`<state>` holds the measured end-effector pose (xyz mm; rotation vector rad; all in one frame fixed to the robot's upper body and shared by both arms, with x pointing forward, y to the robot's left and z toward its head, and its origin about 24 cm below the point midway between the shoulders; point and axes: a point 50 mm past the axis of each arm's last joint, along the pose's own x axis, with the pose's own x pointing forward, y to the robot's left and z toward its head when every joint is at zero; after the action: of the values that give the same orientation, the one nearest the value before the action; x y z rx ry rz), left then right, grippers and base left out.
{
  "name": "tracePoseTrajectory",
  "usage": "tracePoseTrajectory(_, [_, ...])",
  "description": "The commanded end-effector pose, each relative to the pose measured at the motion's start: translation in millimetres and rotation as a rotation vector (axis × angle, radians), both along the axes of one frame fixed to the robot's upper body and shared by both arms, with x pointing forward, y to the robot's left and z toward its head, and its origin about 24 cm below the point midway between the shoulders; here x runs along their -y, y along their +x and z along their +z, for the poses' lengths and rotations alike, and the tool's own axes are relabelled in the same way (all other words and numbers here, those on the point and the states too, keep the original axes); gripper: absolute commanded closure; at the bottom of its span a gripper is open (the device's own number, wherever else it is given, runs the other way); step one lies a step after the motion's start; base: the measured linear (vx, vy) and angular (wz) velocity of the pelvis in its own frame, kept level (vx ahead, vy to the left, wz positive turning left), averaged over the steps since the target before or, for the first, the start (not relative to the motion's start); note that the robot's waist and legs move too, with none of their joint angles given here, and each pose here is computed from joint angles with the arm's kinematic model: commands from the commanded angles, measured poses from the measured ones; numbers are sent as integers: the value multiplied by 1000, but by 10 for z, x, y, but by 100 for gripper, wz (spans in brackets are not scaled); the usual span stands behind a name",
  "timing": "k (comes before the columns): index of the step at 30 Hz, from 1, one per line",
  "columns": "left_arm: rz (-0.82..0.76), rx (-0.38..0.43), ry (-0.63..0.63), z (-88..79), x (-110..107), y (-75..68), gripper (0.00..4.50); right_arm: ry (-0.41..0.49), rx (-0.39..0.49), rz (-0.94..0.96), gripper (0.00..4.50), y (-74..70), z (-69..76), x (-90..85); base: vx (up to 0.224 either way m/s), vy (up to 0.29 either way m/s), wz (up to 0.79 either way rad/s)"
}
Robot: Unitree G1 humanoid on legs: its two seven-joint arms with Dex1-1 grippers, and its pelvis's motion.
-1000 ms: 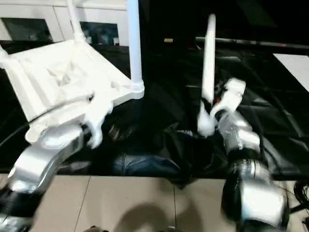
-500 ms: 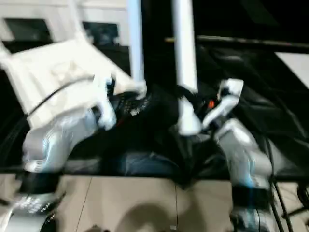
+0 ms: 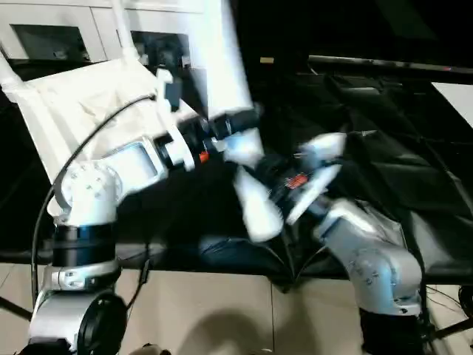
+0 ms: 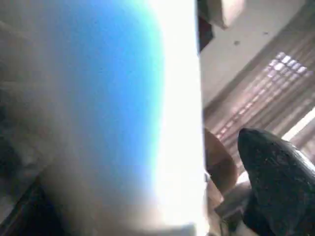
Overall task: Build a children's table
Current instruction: Pick table leg
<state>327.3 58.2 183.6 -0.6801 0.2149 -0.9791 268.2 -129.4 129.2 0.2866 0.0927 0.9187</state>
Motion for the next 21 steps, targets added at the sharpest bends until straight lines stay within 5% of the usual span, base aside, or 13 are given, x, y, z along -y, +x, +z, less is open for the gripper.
tracePoseTrajectory(1, [34, -37, 4, -12, -16, 20, 0, -124, 20, -73, 268, 66, -72, -58, 0, 0, 0])
tracePoseTrajectory(7, [160, -73, 58, -11, -110, 54, 34, -326, 114, -237, 268, 218, -128, -188, 0, 0, 0])
tracePoseTrajectory(21, [365, -148, 95, -89, -213, 179, 166, -385, 225, -249, 269, 279, -92, -448, 0, 0, 0])
